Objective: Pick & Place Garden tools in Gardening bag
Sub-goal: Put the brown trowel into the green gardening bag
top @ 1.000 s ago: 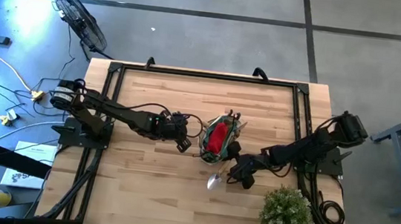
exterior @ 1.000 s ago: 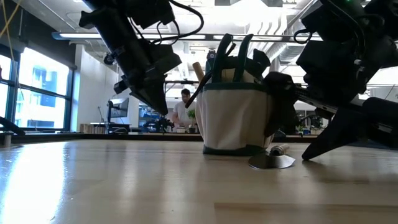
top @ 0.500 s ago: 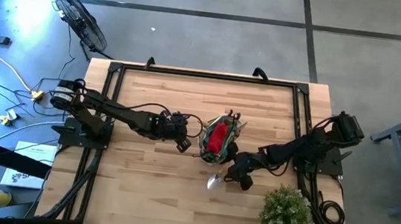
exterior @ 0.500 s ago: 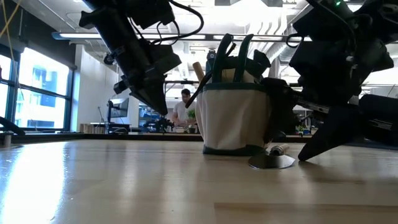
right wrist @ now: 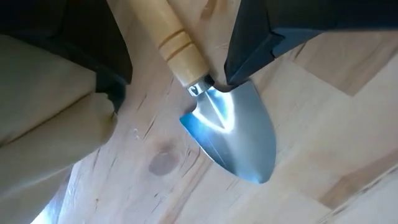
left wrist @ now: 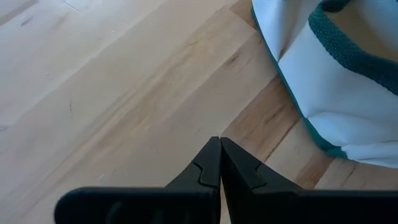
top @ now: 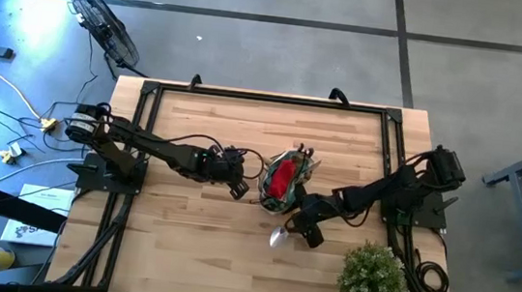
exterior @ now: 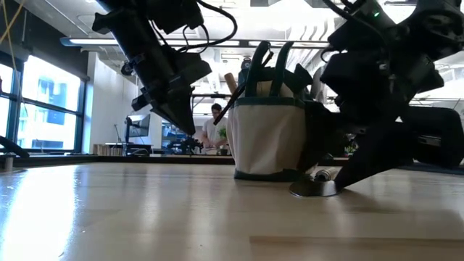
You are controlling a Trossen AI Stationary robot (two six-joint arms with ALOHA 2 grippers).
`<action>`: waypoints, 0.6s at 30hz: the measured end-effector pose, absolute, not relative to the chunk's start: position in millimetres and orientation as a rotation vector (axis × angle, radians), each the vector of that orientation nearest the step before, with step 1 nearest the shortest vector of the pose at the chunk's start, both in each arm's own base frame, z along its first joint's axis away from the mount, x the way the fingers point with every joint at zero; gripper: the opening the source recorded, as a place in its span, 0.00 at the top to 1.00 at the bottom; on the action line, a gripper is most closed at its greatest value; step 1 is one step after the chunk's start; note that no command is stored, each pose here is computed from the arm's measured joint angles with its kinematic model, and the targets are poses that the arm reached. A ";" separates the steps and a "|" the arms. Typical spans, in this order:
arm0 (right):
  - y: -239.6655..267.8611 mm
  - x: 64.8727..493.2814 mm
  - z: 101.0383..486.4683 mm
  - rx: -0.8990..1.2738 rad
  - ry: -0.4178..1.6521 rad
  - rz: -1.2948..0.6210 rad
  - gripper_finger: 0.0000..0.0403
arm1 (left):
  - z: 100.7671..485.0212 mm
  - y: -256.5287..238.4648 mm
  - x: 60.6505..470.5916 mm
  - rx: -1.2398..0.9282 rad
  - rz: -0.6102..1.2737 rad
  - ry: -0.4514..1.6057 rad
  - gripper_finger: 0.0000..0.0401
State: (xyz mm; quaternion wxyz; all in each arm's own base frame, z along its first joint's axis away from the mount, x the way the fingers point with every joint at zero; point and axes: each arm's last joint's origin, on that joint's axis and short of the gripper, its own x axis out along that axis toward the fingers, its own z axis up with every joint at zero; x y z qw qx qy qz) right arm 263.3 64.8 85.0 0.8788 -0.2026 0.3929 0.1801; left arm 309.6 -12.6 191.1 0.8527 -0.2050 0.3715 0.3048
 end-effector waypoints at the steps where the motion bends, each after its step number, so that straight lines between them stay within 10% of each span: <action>1: 64.4 263.4 84.9 -0.411 0.821 0.375 0.36 | 191.0 -12.8 309.7 -0.435 0.636 0.785 1.00; 18: 69.7 259.8 83.3 -0.368 0.859 0.333 0.61 | 190.7 -13.9 309.8 -0.462 0.612 0.797 1.00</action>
